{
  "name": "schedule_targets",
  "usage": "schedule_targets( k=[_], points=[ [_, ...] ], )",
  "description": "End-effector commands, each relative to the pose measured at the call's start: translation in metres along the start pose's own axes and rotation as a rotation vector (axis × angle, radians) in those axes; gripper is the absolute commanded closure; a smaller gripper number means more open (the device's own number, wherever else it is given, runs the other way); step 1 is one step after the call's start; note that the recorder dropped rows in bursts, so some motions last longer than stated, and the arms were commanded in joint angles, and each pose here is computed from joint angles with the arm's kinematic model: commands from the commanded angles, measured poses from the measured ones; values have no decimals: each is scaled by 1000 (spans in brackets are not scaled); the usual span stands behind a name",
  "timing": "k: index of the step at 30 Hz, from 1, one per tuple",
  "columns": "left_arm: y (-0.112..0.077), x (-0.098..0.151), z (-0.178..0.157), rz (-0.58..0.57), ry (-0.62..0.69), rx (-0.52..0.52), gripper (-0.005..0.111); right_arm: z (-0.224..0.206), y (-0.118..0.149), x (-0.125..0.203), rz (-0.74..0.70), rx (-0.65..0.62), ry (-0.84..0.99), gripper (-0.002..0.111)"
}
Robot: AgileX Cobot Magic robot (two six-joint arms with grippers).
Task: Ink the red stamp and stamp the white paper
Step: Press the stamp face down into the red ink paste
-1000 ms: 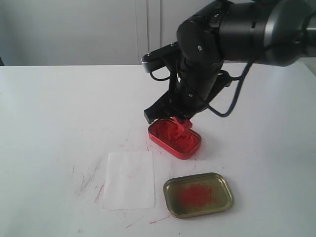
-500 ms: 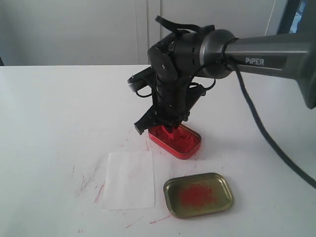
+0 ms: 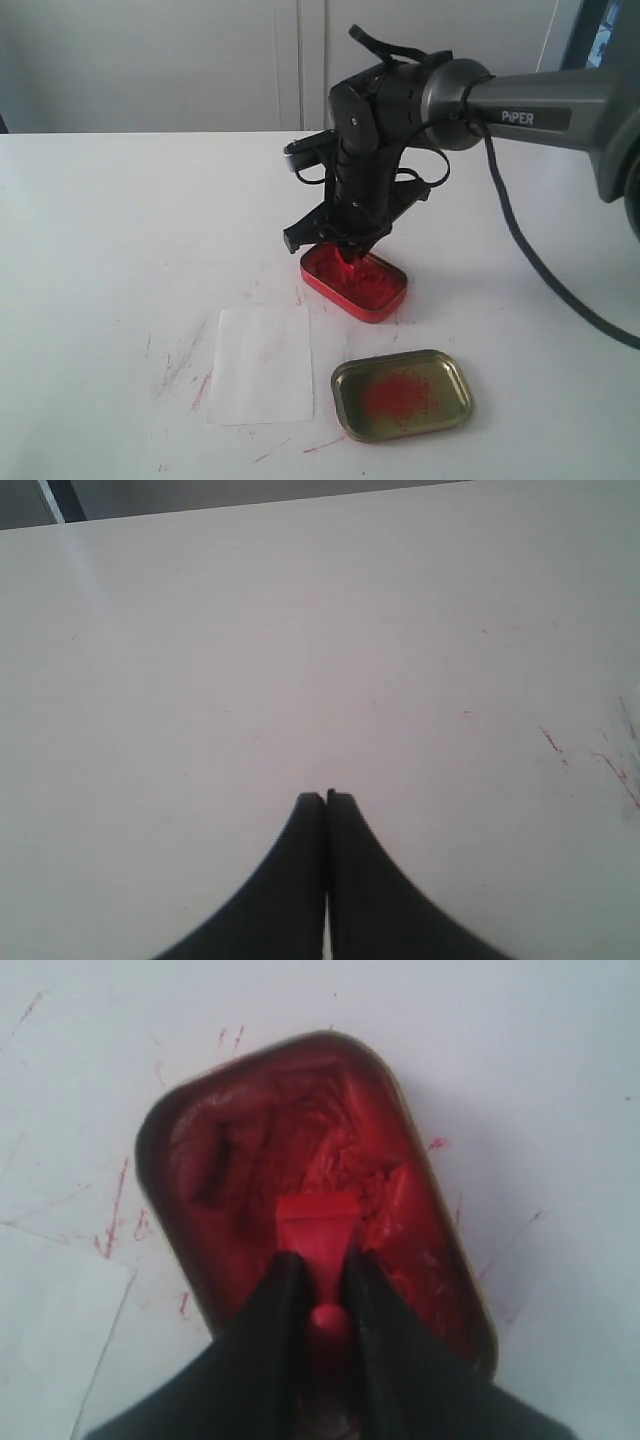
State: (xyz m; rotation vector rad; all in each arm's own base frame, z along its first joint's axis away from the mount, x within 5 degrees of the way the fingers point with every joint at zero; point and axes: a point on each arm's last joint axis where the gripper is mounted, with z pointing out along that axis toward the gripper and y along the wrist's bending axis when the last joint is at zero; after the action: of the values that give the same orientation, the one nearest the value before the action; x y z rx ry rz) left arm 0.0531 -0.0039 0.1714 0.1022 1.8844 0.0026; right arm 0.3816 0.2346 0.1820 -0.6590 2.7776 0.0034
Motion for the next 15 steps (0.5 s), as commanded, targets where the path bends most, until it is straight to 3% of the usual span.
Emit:
schedule_targets(
  k=[1,15],
  points=[
    [-1,1,0,-5,-5,6,107,9,0,-1,-8,-2,3,108],
    [-1,1,0,-5,-5,6,107,28,2,-1,-28,-5,6,108]
  ],
)
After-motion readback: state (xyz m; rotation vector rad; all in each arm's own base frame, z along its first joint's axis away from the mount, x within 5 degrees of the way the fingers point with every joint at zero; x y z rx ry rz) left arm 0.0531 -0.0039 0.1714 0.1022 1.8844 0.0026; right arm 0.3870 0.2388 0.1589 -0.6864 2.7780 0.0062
